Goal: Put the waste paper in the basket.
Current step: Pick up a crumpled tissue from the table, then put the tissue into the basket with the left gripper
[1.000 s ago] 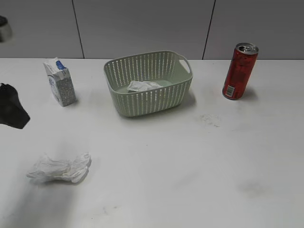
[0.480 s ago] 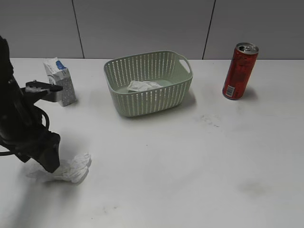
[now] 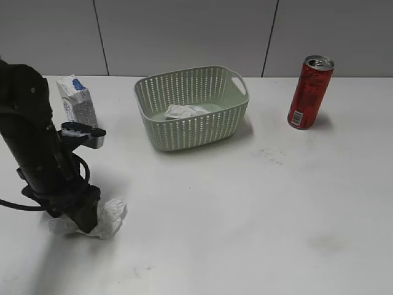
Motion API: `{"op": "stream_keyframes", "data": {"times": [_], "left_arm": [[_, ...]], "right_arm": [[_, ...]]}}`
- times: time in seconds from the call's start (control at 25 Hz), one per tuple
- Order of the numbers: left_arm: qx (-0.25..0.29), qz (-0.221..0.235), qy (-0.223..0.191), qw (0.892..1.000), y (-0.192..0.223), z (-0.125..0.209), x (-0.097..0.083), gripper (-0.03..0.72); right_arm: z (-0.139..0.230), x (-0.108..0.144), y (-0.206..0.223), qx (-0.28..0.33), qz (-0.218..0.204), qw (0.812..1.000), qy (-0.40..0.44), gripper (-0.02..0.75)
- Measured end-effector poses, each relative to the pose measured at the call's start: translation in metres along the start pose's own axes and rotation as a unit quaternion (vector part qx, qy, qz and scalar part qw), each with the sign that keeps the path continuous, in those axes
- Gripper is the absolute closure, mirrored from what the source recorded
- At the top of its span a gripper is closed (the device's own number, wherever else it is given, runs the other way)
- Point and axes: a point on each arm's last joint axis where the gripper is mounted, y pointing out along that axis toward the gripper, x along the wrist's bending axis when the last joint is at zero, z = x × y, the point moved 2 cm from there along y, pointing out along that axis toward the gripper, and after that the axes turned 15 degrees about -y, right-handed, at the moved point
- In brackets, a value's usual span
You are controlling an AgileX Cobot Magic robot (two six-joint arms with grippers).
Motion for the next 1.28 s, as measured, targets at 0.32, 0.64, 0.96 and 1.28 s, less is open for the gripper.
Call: {"op": "stream_keyframes", "data": {"times": [0.32,0.64,0.96,1.28], "left_arm": [[0.010,-0.009,0.009,1.000,0.004,-0.003,0.002,0.230],[0.016,-0.017,0.019,1.000,0.006,-0.002,0.003,0.663],[0.049,-0.054,0.066,0.995,-0.017,-0.009,0.006,0.668],[-0.082,-0.035,0.089,0.992,-0.112,-0.063,-0.023,0.671]], "right_arm": [[0.000,0.000,0.000,0.000,0.000,1.000,0.000,0.220],[0.000,0.000,0.000,0.000,0.000,1.000,0.000,0.220],[0.000,0.000,0.000,0.000,0.000,1.000,0.000,0.220],[0.000,0.000,0.000,0.000,0.000,1.000,0.000,0.220]]}}
